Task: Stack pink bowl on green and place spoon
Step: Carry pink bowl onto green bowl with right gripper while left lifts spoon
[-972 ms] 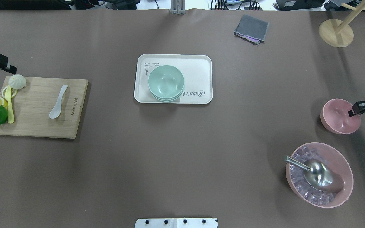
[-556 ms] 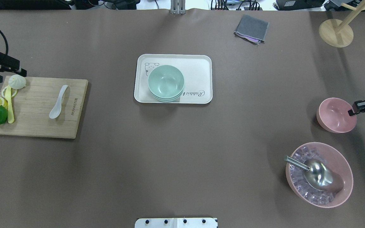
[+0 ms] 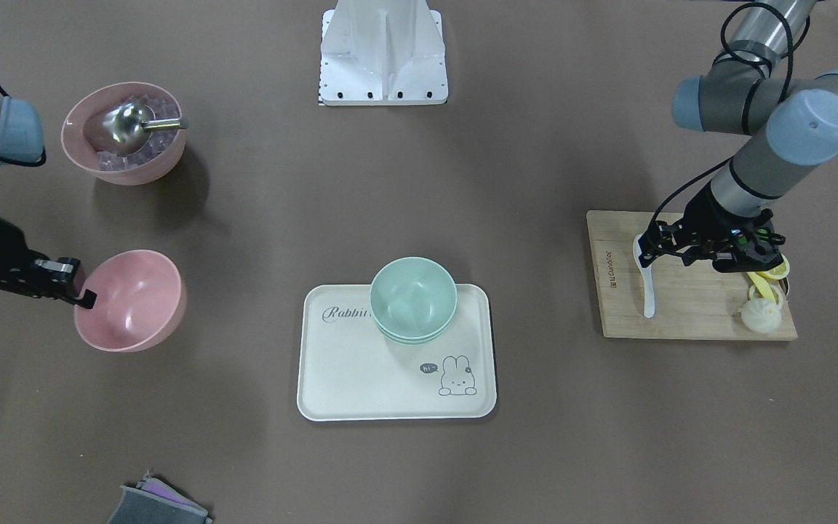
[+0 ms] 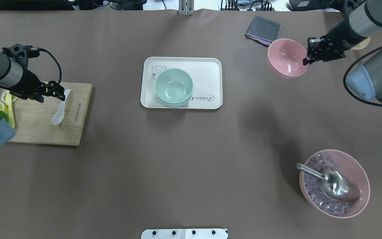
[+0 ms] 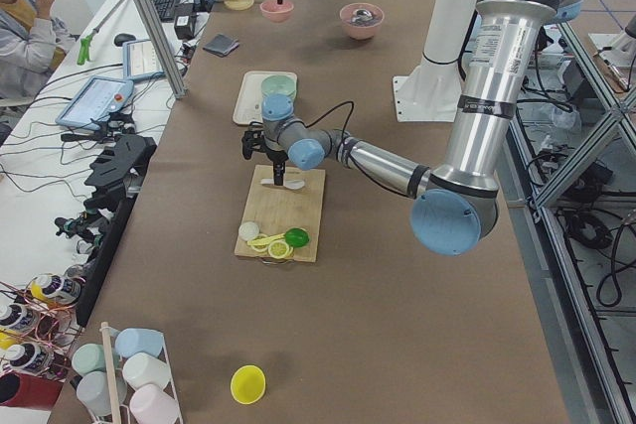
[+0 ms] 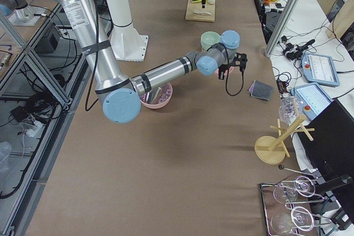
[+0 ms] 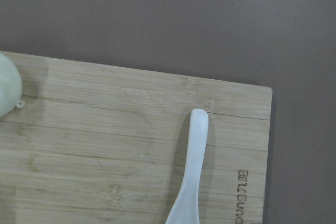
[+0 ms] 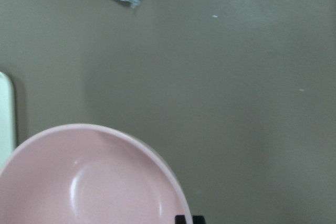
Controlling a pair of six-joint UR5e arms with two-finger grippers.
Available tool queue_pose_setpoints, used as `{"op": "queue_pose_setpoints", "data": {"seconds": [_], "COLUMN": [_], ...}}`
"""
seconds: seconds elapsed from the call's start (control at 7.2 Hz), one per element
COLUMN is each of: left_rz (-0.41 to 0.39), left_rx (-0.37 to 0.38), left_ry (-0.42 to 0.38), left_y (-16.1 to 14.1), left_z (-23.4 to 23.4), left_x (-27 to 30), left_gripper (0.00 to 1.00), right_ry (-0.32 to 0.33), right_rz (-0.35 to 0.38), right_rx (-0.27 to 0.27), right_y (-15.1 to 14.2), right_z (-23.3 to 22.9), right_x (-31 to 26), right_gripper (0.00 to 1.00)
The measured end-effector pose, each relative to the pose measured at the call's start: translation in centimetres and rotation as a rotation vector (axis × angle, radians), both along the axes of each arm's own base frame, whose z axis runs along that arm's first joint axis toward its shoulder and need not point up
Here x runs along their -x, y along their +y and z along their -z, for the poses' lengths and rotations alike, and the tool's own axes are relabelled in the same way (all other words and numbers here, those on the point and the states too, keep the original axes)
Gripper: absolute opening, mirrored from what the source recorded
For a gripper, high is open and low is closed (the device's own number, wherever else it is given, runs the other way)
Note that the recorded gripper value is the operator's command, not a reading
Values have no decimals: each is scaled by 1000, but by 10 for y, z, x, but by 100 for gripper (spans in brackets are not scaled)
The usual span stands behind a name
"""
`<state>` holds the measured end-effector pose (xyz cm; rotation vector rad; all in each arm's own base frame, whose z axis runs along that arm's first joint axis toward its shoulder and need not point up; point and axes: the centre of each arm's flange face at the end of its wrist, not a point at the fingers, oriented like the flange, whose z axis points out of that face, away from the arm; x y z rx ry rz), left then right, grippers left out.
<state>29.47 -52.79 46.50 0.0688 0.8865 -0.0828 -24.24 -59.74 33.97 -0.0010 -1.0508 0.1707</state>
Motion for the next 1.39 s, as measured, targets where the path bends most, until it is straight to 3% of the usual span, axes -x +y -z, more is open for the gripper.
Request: {"op": "queue_pose_setpoints", "data": {"seconds": [0.28,0.56,0.83,1.11,1.39], "left_rz": [-1,-8,-18,-26,-49], "left_rx": [-7,-8,-4,-9,-20], "left_ry": [-35,-60,-65,-55,-8], "left_y": [-11,-15,-14,-15,-14], "left_z": [-6,-14,-17,-9,17], "left_x": [-23,-36,-46,-52,-56], "left_gripper": [63,47,0,0,0], "right_ry": [-24,-33,-24,-4,12], "right_rz": [-60,-90,-95,-96,-112], "right_rx": [64,86,75,60,49], "right_y": [29,69,96,106,99], "right_z": [98,147,162,162,169], "right_x": [81,157,202,229,249], "right_gripper": [0,0,0,0,0]}}
